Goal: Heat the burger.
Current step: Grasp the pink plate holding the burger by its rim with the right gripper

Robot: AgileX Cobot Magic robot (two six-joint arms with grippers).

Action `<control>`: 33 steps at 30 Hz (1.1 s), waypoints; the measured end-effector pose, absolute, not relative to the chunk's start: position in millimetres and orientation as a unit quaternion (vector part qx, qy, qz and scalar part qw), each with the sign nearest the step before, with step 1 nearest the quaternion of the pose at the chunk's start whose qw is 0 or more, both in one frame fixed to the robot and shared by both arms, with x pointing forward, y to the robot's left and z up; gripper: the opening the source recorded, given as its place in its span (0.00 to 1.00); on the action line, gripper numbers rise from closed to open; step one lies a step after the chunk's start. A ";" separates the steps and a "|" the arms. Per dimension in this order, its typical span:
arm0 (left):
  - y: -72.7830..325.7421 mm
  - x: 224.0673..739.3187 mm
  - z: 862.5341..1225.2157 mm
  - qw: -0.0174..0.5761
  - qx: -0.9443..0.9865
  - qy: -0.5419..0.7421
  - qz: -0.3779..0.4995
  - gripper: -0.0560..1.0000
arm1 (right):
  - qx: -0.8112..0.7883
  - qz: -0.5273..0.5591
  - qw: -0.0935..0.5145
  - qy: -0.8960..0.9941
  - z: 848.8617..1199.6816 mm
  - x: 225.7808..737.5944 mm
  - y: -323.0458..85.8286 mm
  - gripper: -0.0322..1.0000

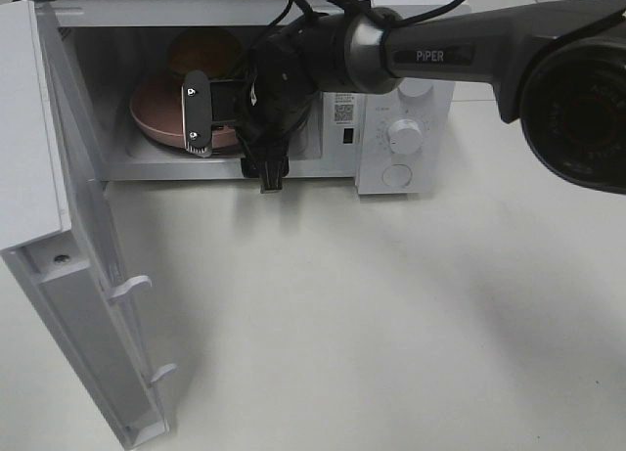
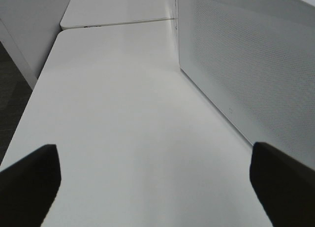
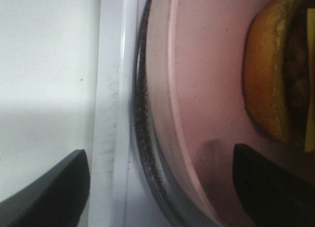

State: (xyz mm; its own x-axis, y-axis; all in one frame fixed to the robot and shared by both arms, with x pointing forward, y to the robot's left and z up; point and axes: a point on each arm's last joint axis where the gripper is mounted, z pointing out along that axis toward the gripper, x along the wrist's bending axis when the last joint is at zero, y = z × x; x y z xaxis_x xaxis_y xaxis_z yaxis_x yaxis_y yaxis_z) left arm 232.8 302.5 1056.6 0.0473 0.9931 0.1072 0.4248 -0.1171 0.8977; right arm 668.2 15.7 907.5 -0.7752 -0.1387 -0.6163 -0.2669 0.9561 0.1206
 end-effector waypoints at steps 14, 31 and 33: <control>302.5 232.8 1056.6 0.355 0.631 0.562 0.401 0.99 | -0.116 0.100 0.337 0.929 920.2 672.2 20.2 0.77; 302.5 232.8 1056.6 0.355 0.631 0.562 0.401 0.99 | -0.116 0.104 0.326 0.932 899.6 670.2 35.9 0.66; 302.5 232.8 1056.6 0.355 0.631 0.562 0.401 0.99 | -0.116 0.102 0.324 0.933 899.3 669.9 35.5 0.63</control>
State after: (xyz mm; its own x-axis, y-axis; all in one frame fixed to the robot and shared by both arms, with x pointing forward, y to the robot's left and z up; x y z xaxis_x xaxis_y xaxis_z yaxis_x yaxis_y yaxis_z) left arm 232.8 302.5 1056.6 0.0472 0.9931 0.1072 0.4239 -0.1171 0.8981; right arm 669.9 35.5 899.3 -0.7631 -0.1501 -0.6286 -0.2819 0.9525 0.1148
